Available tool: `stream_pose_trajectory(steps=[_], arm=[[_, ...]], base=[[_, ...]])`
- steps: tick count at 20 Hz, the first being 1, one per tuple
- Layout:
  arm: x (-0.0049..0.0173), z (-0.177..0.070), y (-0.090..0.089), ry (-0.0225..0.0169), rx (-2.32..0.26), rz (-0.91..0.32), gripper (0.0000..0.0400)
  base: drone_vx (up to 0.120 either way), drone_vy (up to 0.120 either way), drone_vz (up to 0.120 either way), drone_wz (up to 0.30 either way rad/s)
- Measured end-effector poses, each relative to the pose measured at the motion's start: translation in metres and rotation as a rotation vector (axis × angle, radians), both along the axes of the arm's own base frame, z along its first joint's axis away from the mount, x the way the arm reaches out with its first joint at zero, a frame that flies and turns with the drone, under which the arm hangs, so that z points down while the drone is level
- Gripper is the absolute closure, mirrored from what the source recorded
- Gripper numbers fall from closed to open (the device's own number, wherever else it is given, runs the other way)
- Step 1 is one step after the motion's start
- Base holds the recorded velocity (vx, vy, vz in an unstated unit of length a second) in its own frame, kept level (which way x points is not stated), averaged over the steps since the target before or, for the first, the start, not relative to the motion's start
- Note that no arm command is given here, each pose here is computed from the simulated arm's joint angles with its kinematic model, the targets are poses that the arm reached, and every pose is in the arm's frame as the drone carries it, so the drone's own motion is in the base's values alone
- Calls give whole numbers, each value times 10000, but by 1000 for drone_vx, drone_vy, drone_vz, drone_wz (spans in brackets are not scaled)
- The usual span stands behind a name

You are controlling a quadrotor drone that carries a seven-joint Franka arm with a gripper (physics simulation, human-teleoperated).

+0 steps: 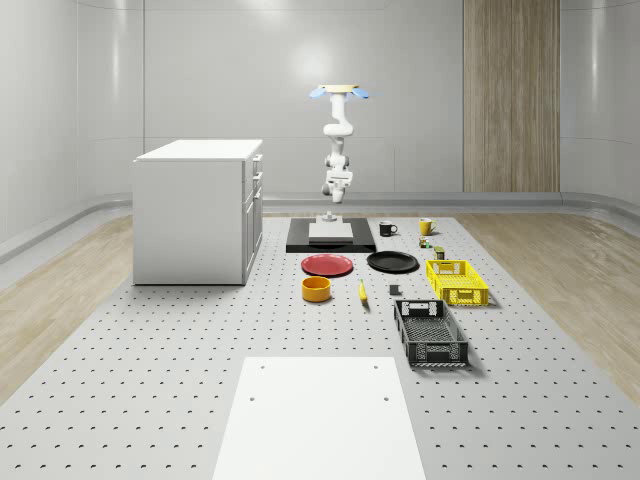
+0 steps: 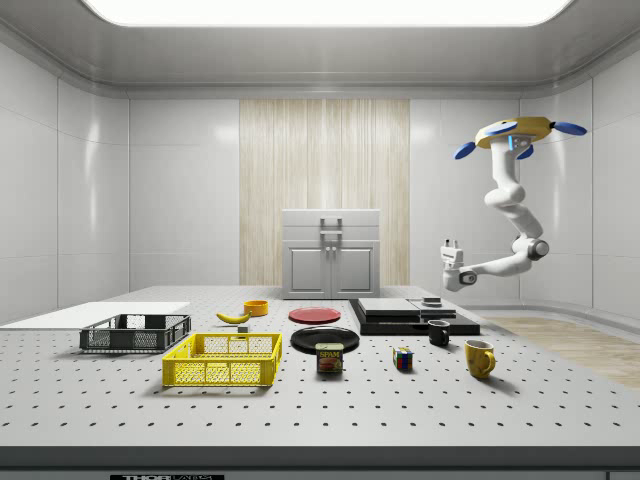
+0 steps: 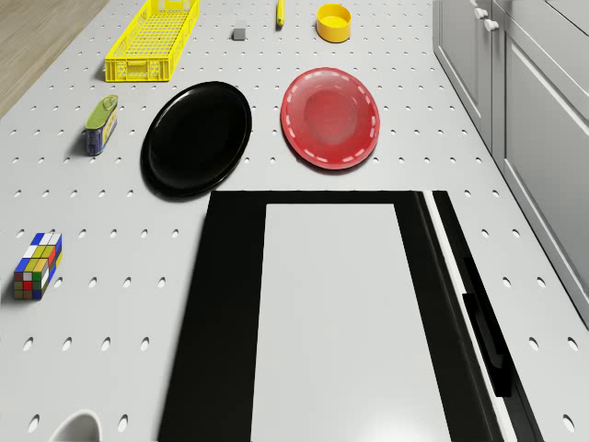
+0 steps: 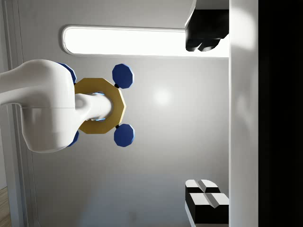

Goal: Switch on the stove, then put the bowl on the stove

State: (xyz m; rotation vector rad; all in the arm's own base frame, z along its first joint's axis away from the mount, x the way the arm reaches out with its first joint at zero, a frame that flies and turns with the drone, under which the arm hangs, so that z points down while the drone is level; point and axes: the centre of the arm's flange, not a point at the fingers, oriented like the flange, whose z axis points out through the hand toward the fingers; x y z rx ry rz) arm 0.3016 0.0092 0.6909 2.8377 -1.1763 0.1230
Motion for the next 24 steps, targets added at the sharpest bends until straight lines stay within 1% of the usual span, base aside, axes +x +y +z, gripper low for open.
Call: stream_pose_trajectory(steps=[3,6,10,11,14,16,17,18,20,22,24], arm=[[-2,-8,60,-22,-612,-17,0],[-4,-29,159,-43,-1621,-46,0],[-4,-117,379,-67,-4017,-115,0],[-3,-162,453,-71,-4885,-140,0],[3,-398,700,-77,-8323,-242,0],[11,-662,839,-73,-11323,-333,0],[17,-823,880,-68,-12989,-385,0],[22,-994,895,-62,-14717,-441,0],[34,-1328,836,-46,-18156,-555,0],[43,-1597,689,-27,-21260,-658,0],[49,-1775,513,-9,-23795,-735,0]], base=[[0,-120,0,0],[0,-120,0,0],[0,-120,0,0],[0,0,0,0],[0,0,0,0],[0,0,-80,0],[0,0,-120,0],[0,0,-120,0],[0,0,-120,0],[0,0,-120,0],[0,0,-120,0]])
